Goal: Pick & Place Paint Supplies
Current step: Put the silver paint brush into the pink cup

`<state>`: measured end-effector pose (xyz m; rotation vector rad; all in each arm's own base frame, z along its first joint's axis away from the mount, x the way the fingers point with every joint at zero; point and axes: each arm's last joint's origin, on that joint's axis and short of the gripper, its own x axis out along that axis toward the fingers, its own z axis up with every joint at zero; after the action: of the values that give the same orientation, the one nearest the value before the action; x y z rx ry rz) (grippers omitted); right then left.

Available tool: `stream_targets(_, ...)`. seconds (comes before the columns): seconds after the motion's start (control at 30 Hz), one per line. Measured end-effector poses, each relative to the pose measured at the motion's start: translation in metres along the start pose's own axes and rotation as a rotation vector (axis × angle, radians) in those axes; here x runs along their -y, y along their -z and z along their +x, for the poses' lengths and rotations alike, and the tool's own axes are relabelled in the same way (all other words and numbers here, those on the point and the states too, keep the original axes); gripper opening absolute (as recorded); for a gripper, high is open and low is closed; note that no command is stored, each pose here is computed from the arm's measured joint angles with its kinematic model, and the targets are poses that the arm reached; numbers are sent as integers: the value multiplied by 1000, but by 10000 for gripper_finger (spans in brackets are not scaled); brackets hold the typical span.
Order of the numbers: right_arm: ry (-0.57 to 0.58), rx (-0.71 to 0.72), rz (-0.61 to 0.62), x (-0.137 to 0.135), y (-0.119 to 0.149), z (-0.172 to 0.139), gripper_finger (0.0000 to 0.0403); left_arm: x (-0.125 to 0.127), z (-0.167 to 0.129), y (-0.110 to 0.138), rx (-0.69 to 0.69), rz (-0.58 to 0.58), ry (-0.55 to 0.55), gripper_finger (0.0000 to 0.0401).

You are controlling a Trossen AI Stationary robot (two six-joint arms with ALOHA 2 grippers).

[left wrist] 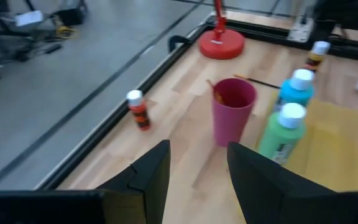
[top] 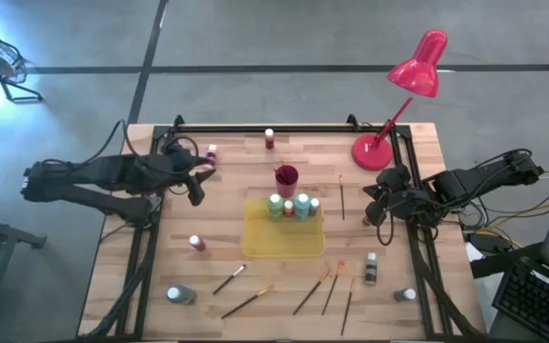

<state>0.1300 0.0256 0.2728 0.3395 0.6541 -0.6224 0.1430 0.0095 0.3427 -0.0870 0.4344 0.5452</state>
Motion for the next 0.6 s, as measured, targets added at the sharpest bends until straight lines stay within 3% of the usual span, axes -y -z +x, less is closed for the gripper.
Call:
stream_targets(0.1, 0, 0, 0, 0, 0, 0, 8, -1, -1, 1, -7, -43, -4, 165)
stream_targets(0.23, -1, -1, 1, 0, 0, 0, 8, 12, -2, 4, -26, -38, 78, 164)
stream_targets(0.6, -3, -2, 3, 0, 0, 0, 8, 89, -4, 23, -58, 90, 157, 145)
